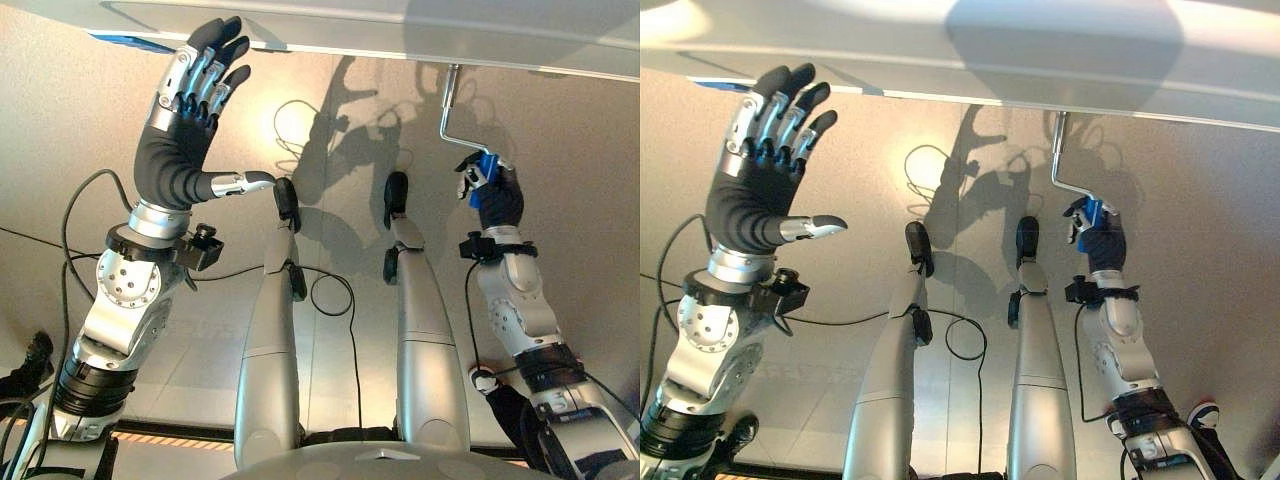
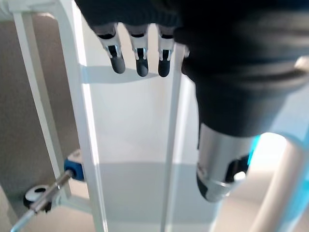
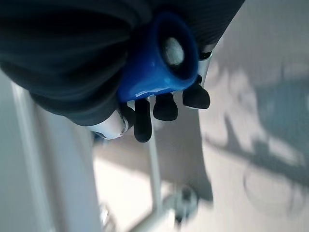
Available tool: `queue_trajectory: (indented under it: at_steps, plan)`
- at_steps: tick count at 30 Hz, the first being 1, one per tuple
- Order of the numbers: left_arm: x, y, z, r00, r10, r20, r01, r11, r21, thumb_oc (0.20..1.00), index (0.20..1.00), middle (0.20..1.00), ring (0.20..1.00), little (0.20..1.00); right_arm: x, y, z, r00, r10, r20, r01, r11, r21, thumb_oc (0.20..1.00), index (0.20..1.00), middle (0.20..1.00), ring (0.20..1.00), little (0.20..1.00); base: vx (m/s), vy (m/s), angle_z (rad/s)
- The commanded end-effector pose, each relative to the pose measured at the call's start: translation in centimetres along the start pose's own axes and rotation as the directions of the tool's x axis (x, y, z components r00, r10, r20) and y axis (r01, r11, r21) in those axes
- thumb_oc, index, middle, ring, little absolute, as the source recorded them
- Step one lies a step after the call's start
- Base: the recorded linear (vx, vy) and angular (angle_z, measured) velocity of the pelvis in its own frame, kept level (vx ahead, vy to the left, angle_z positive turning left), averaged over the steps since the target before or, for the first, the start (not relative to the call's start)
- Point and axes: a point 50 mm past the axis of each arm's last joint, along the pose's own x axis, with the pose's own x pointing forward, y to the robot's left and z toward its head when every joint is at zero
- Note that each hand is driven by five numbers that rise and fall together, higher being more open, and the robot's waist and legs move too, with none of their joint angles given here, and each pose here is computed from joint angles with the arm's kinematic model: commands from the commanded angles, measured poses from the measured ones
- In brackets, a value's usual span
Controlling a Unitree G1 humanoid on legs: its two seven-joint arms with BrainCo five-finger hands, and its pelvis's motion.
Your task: Raise the hospital bed
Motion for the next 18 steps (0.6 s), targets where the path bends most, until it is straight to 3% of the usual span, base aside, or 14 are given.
queue_trajectory:
  at_steps: [1, 5, 9, 15, 16, 18]
  plan:
    - [0.9, -1.3, 2.0, 0.988, -0.074, 0.139, 0.078, 0.997, -0.021, 1.0, 1.0, 1.0, 1.0, 1.0, 3.4, -7.5, 5.9, 0.914, -0.345, 0.212, 0.357, 0.934, -0.019, 0.2, 0.2, 0.2, 0.2, 0.2, 0.0, -0.005, -0.06]
    - [1.0, -2.0, 1.8, 0.986, -0.113, 0.12, 0.117, 0.993, -0.026, 1.0, 1.0, 1.0, 1.0, 1.0, 4.0, -9.7, 3.7, 0.915, -0.398, 0.067, 0.403, 0.896, -0.184, 0.2, 0.2, 0.2, 0.2, 0.2, 0.0, 0.0, 0.0]
    - [1.5, -2.8, 1.7, 0.979, -0.166, 0.119, 0.171, 0.985, -0.036, 1.0, 1.0, 1.0, 1.0, 1.0, 5.1, -11.4, 1.6, 0.894, -0.433, -0.114, 0.356, 0.843, -0.404, 0.2, 0.2, 0.2, 0.2, 0.2, 0.0, 0.001, 0.01]
    - [2.3, -3.8, 1.4, 0.97, -0.205, 0.127, 0.216, 0.973, -0.078, 1.0, 1.0, 1.0, 1.0, 1.0, 6.6, -11.4, 0.5, 0.859, -0.405, -0.314, 0.14, 0.775, -0.616, 0.2, 0.2, 0.2, 0.2, 0.2, 0.0, 0.0, 0.0]
    - [2.6, -4.1, 1.3, 0.967, -0.216, 0.134, 0.229, 0.969, -0.088, 1.0, 1.0, 1.0, 1.0, 1.0, 7.2, -10.3, 0.2, 0.852, -0.372, -0.368, 0.028, 0.735, -0.677, 0.2, 0.2, 0.2, 0.2, 0.2, 0.0, 0.0, 0.0]
    - [2.9, -4.3, 1.4, 0.965, -0.213, 0.151, 0.23, 0.967, -0.105, 1.0, 1.0, 1.0, 1.0, 1.0, 7.7, -8.8, -0.3, 0.854, -0.337, -0.396, -0.049, 0.707, -0.706, 0.2, 0.2, 0.2, 0.2, 0.2, 0.0, 0.0, 0.0]
